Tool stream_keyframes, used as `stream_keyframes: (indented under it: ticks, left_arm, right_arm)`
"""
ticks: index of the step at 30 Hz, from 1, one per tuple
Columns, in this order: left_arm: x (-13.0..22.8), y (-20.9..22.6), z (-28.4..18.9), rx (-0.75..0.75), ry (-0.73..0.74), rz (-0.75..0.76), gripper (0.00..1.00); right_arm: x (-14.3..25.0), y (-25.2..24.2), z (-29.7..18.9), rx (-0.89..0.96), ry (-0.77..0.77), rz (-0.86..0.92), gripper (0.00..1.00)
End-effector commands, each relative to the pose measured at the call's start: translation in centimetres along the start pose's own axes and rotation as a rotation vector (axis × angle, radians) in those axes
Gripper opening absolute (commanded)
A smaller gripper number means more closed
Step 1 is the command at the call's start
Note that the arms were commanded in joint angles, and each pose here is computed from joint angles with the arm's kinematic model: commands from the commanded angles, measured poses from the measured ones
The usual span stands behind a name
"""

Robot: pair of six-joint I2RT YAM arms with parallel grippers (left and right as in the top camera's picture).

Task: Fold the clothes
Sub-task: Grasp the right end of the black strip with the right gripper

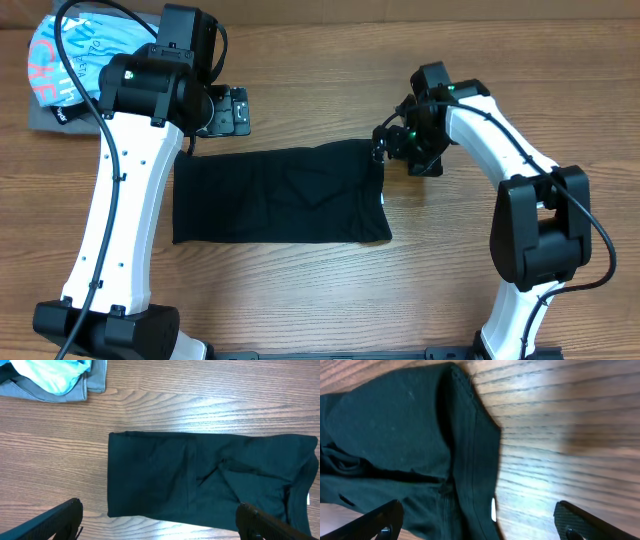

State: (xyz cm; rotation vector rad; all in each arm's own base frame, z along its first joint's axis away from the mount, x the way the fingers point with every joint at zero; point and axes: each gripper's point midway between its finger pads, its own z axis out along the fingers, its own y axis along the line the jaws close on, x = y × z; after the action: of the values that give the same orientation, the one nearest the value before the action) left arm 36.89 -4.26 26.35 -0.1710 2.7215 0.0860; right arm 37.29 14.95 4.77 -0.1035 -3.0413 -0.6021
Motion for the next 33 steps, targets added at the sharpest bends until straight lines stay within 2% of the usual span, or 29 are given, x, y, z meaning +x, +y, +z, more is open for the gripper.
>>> stream_keyframes:
  ticks: [1, 13, 22, 25, 30, 31, 32, 33]
  left_arm:
    - [0.0, 0.4, 0.4, -0.02, 0.003, -0.017, 1.0]
    - [-0.6, 0.3, 0.5, -0.014, -0.018, -0.02, 1.0]
    - [-0.5, 0.3, 0.6, -0.015, -0.017, -0.02, 1.0]
    - [-0.5, 0.3, 0.7, -0.015, -0.015, -0.019, 1.0]
    - [-0.4, 0.3, 0.7, -0.016, -0.013, -0.016, 1.0]
    - [-0.4, 0.3, 0.7, -0.017, -0.012, -0.016, 1.0]
    - [-0.4, 0.3, 0.7, -0.017, -0.011, -0.016, 1.0]
    - [-0.4, 0.3, 0.7, -0.017, -0.011, -0.015, 1.0]
  right_arm:
    - [1.3, 0.2, 1.5, -0.036, 0.041, 0.013, 1.0]
    - [3.4, 1.6, 4.8, -0.216, 0.087, 0.004, 1.0]
    - [4.8, 2.8, 7.8, -0.21, 0.128, 0.021, 0.99]
    - [4.9, 3.4, 8.2, -0.196, 0.124, 0.019, 0.89]
    - [4.4, 2.5, 8.7, -0.123, 0.093, 0.066, 0.51]
    - [4.3, 2.3, 8.7, -0.106, 0.086, 0.075, 0.4]
    - [4.3, 2.2, 8.7, -0.102, 0.084, 0.076, 0.35]
    - [4.2, 2.0, 8.7, -0.096, 0.079, 0.079, 0.25]
